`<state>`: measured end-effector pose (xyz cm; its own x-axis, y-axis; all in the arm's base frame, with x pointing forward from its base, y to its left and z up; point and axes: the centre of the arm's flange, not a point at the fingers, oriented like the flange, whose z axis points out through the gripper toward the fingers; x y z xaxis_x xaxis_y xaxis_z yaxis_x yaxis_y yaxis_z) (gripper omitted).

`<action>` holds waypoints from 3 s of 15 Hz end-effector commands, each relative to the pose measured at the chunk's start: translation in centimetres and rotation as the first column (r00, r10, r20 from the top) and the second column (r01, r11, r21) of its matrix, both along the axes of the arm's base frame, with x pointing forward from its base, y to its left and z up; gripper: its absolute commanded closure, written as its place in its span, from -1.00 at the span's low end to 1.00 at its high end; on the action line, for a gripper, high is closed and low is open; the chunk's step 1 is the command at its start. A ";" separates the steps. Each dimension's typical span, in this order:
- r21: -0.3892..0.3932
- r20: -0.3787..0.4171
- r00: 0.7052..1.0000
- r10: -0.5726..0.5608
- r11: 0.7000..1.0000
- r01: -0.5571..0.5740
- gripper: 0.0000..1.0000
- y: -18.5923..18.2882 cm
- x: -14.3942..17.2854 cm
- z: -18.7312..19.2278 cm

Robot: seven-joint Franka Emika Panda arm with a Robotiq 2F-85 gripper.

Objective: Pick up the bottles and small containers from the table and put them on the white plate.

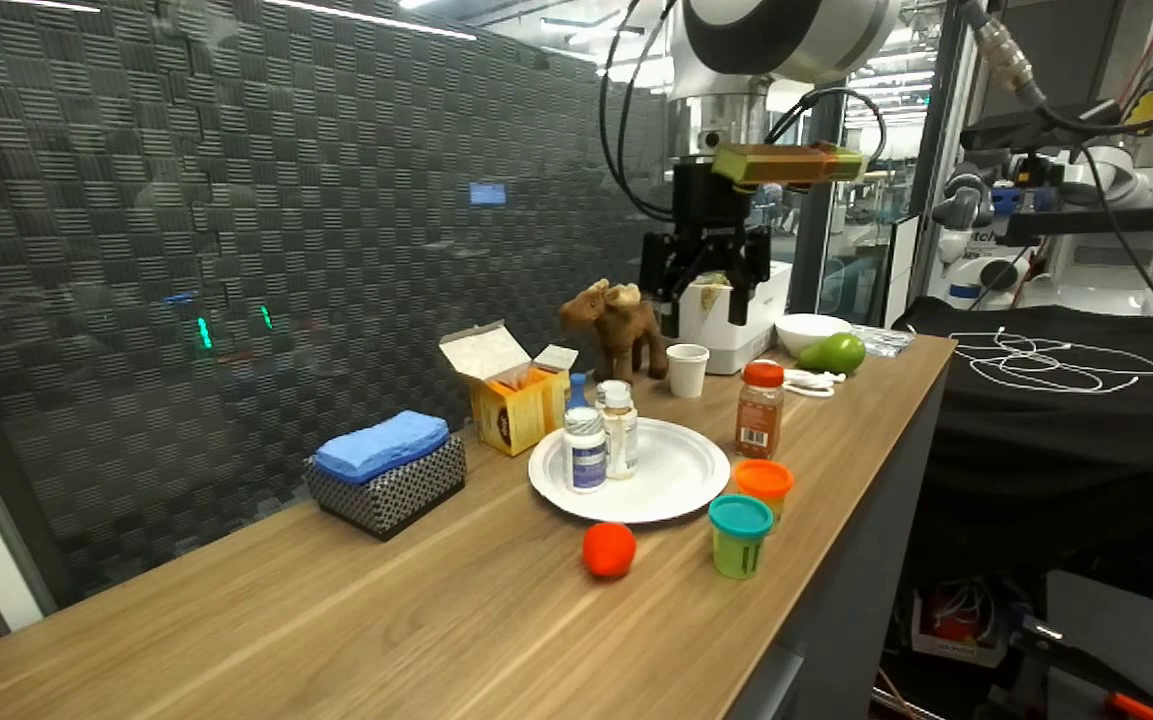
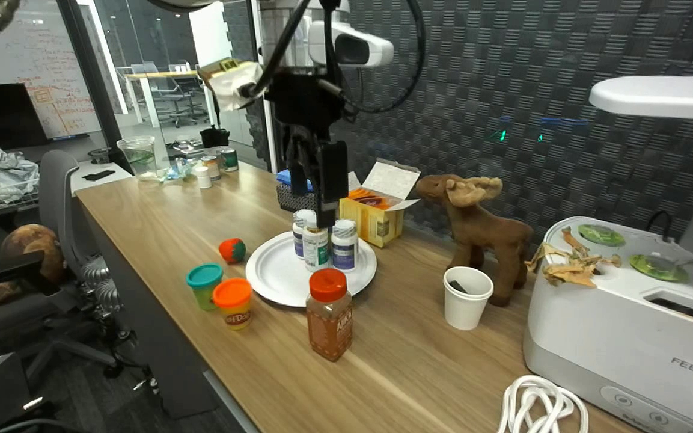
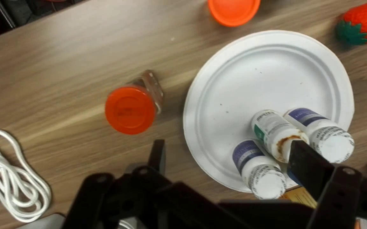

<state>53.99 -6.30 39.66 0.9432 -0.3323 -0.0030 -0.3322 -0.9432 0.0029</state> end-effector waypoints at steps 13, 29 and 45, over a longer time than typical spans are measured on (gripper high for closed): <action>0.063 -0.076 0.970 0.233 0.972 -0.228 -1.00 -5.8 -1.3 -5.1; -0.029 -0.099 0.993 0.059 0.998 -0.063 0.51 -7.1 -2.2 -4.1; 0.049 -0.063 0.984 0.164 0.986 -0.161 0.51 1.8 5.5 -1.8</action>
